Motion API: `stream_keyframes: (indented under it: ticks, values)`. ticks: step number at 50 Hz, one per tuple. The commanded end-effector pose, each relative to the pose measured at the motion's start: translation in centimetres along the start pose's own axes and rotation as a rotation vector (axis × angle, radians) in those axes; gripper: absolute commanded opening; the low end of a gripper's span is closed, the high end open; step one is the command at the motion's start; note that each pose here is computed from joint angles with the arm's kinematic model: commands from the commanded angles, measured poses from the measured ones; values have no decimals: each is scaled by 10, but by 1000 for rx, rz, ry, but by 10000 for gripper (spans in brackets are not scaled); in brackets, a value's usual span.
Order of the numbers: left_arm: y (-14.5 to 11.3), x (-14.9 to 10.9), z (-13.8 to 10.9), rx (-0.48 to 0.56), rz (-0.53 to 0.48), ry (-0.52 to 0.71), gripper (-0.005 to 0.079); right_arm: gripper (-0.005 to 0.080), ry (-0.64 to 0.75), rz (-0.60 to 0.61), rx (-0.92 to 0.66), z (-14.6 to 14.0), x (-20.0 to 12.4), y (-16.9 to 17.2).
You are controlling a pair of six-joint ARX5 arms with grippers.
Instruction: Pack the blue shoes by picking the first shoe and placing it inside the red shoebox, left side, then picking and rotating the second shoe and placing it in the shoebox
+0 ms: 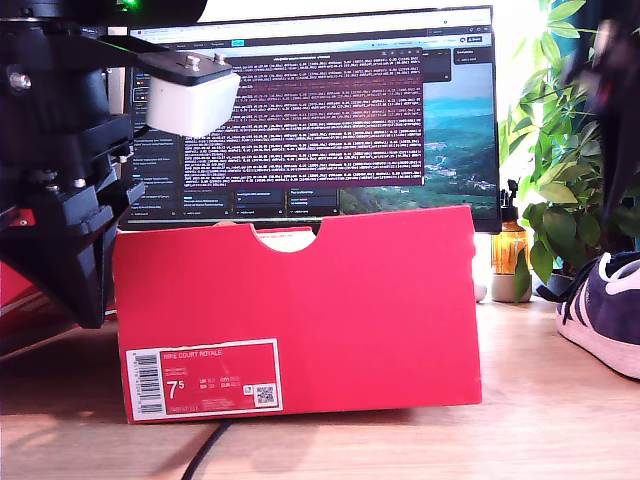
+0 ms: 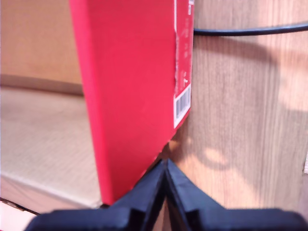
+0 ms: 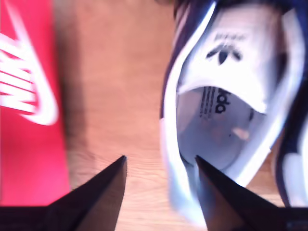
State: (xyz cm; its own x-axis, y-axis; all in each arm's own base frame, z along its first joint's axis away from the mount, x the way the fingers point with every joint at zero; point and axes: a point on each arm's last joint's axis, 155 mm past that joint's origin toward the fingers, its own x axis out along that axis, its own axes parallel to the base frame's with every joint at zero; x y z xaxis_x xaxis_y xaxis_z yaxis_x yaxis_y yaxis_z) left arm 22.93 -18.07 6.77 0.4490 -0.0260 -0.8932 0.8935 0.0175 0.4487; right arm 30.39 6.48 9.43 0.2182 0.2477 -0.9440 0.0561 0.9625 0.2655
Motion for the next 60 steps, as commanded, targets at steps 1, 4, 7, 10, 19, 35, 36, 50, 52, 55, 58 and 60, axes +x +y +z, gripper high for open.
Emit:
stream_keyframes:
  ticks: [1,4,7,10,19,35,36,50,52,55,58,60]
  values:
    - [0,3,1,7,5,1,-19,411,34,0,-10,-7,10,1]
    - [1,3,2,6,8,-2,-19,411,50,-2,-14,-7,18,1]
    - [2,3,4,3,14,-8,-19,410,63,-4,-16,-6,26,1]
    - [4,2,5,0,19,-13,-19,408,77,-6,-19,-5,34,1]
    - [6,2,8,-6,30,-24,-19,331,125,-19,-32,-8,55,-3]
    - [7,2,8,-7,32,-26,-19,-13,131,-16,-79,-5,66,0]
    - [7,2,8,-7,32,-26,-19,-13,134,-15,-81,-6,65,1]
    - [7,2,8,-6,31,-25,-19,-13,106,63,-138,8,33,41]
    - [7,2,8,-6,31,-25,-19,-13,95,83,-151,11,24,50]
    - [6,2,8,-7,30,-24,-19,-13,66,96,-172,18,9,61]
    - [7,2,8,-8,31,-25,-19,-13,38,107,-196,23,-5,72]
    - [7,2,8,-8,31,-25,-19,-13,28,112,-206,25,-12,78]
